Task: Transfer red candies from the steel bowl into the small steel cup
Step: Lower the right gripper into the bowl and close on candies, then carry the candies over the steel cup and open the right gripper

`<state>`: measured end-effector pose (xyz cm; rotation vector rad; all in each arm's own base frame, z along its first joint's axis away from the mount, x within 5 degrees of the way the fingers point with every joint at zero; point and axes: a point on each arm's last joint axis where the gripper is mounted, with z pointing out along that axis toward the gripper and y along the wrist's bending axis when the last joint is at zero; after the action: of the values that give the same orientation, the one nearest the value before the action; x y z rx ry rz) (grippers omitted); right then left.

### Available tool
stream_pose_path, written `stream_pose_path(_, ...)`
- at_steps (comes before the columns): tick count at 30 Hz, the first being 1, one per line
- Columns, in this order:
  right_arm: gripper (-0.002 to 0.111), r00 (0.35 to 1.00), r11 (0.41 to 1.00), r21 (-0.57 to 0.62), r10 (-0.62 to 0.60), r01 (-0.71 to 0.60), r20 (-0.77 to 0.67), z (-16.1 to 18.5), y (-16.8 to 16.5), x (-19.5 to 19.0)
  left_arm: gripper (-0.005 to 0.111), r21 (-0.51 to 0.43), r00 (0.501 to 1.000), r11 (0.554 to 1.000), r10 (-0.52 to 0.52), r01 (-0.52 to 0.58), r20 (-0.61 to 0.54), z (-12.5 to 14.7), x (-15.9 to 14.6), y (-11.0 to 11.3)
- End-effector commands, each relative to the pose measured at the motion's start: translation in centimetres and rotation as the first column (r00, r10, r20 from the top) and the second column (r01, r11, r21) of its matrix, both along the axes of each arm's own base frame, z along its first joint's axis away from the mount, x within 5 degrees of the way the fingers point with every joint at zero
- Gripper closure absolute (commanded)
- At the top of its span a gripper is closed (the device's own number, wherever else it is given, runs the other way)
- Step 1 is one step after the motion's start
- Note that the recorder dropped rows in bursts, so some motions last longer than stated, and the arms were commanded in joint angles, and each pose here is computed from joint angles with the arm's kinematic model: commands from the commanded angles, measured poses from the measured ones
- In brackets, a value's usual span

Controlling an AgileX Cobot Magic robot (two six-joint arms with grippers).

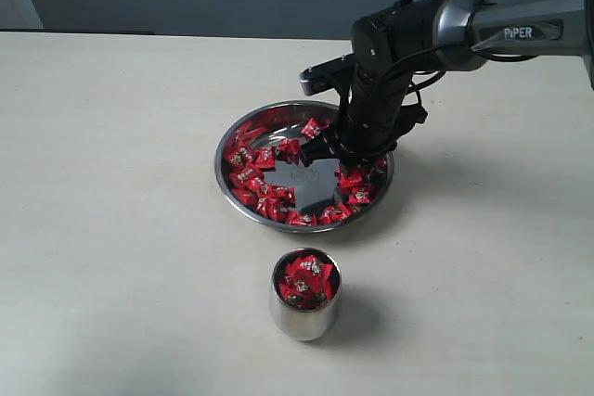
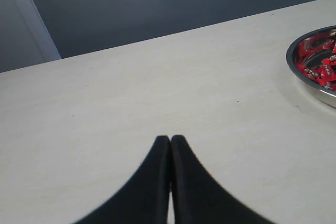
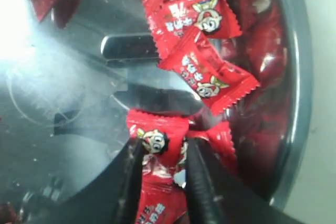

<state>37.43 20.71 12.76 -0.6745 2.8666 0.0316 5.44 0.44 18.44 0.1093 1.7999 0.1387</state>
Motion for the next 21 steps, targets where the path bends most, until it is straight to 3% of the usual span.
stream_pose_path(1,0.106,1.0,1.0,0.006,-0.005,0.005,0.006,0.1,0.0,0.2,0.106,-0.005,1.0,1.0,0.0,0.001,0.012,0.1,0.0,0.0)
stream_pose_path(10,0.109,1.0,1.0,0.027,-0.009,0.008,0.022,1.0,0.1,0.1,0.106,-0.005,1.0,1.0,0.0,0.001,0.012,0.1,0.0,0.0)
stream_pose_path(21,0.109,0.999,0.994,0.107,-0.04,0.036,0.035,5.1,0.2,-0.8,0.106,-0.005,1.0,1.0,0.0,0.001,0.012,0.1,0.0,0.0)
